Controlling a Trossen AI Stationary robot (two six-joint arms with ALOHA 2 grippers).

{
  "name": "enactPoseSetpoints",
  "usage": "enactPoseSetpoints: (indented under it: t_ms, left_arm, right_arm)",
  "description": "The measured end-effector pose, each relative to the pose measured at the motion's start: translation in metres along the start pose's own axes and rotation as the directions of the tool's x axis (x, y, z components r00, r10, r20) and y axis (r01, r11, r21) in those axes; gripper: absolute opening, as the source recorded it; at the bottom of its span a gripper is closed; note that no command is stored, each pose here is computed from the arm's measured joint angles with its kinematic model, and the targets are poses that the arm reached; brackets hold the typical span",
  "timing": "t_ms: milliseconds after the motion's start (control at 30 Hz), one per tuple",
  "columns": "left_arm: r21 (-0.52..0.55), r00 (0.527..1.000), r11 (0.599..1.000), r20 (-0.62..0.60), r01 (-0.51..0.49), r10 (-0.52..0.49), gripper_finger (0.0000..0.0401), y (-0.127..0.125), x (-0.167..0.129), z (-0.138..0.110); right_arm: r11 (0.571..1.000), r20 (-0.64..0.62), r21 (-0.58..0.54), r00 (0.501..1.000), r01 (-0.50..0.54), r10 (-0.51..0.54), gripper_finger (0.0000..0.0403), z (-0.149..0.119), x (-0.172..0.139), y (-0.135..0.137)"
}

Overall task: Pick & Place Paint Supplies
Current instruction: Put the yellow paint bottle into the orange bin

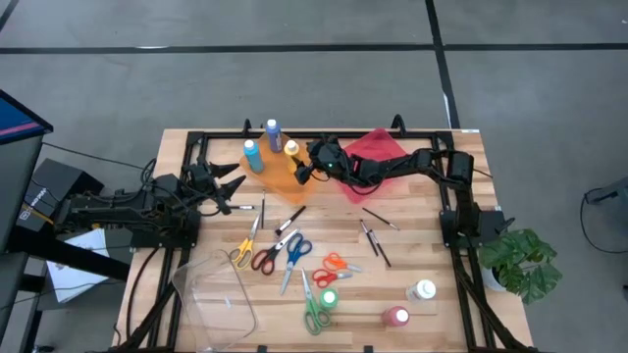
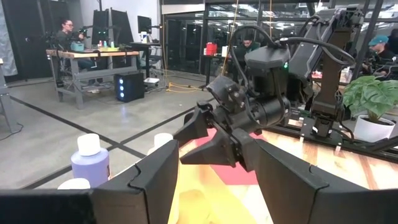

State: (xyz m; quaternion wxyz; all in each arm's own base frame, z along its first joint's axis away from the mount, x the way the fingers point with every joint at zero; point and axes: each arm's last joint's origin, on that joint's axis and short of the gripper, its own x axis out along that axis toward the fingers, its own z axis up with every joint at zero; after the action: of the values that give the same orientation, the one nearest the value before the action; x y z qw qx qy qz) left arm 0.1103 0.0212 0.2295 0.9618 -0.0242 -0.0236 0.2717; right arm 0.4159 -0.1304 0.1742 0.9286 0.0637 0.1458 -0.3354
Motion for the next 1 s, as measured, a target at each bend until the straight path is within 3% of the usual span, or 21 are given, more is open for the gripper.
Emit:
enactPoseSetpoints:
  t_ms: [700,800,900,1000]
  left_arm:
    - [-0.023,1.000,1.000,0.015,0.001,-0.001,0.0200,0.000,0.000,0.002]
    - [-0.024,1.000,1.000,0.016,0.001,0.000,0.0200,0.000,0.000,0.002]
    - [-0.030,1.000,1.000,0.029,0.002,-0.001,0.0200,0.000,0.000,0.003]
    - [-0.034,0.999,0.999,0.037,0.002,-0.001,0.0200,0.000,0.000,0.004]
  right_arm:
    - [1.000,0.002,-0.001,1.000,-0.012,0.012,0.0331,0.000,-0.001,0.004]
    - [1.000,0.003,-0.001,1.000,-0.008,0.008,0.0331,-0.010,0.007,0.006]
    - [0.998,-0.042,-0.060,0.998,0.035,-0.037,0.0331,-0.024,0.012,0.010]
    - [0.995,-0.004,-0.088,0.999,0.041,-0.042,0.0331,-0.010,0.009,0.017]
